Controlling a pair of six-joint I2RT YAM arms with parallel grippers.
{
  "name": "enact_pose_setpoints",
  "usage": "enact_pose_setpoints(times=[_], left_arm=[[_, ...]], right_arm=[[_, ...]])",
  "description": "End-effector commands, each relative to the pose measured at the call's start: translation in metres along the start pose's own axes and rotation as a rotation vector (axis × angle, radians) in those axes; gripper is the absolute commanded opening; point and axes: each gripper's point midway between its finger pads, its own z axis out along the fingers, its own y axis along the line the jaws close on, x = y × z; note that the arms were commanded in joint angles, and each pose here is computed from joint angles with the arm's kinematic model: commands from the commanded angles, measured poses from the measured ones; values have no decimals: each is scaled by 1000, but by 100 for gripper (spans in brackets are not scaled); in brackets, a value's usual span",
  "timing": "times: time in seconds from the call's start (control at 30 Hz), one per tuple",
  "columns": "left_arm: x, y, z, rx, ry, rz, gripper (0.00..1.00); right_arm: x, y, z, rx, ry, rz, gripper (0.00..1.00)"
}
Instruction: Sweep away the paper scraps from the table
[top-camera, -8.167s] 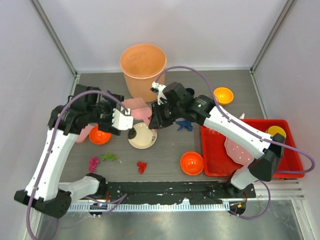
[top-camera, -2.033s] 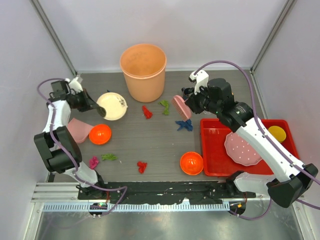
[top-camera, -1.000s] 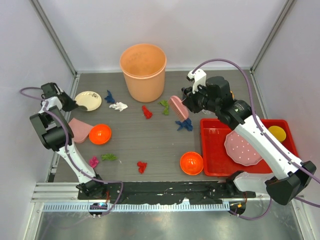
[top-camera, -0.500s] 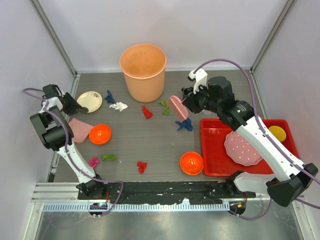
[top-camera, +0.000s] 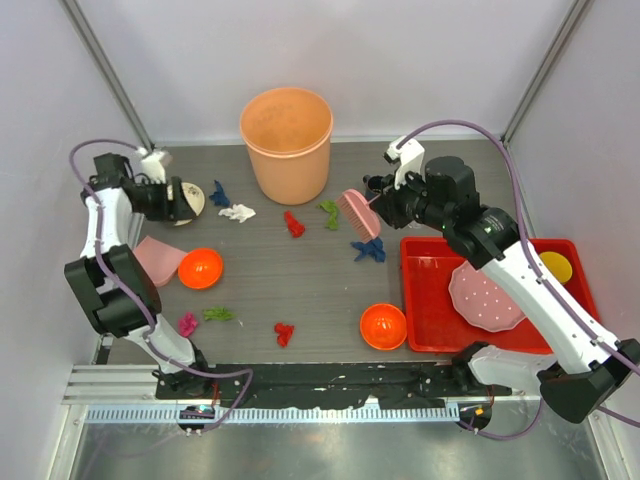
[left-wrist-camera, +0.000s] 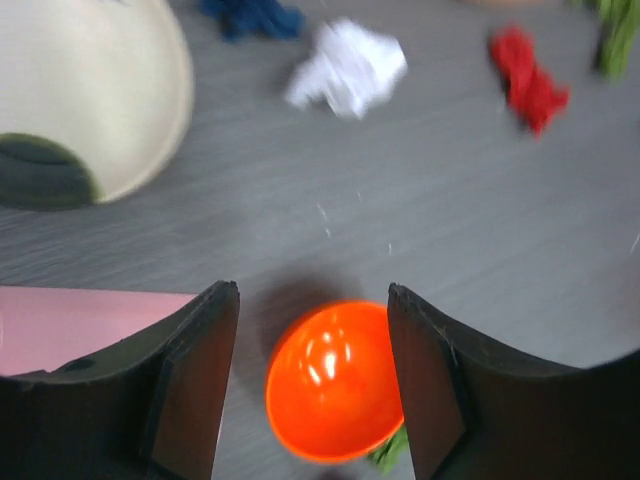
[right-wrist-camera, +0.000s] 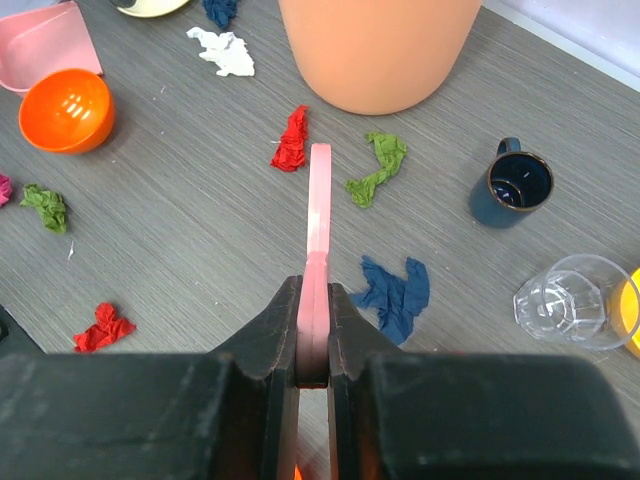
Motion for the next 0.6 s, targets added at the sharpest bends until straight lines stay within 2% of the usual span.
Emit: enact_pose_setpoints(times=[0.0,0.03,0.1,0.3,0.4,0.57], left_arm=[[90,-33,-21,162,365,364,65],[105,-27,-23,156,422,393,66],[114,-23,-23,147,447,423,69],[116,-11,-10,111,420,463,68],[124,-7,-3,103,447,470,68],[140,9,11,65,508,476,59]], right_arm=[[-14,4,-9,-16,-61,-5,1],[-13,4,-9,-19,-61,-5,1],[-11,5,-9,-21,-64,-6,1],[-5,7,-9,-39,-53,-14,1],[-4,8,-9,-42,-53,-23,1],[-3,7,-8,-42,-51,-33,1]])
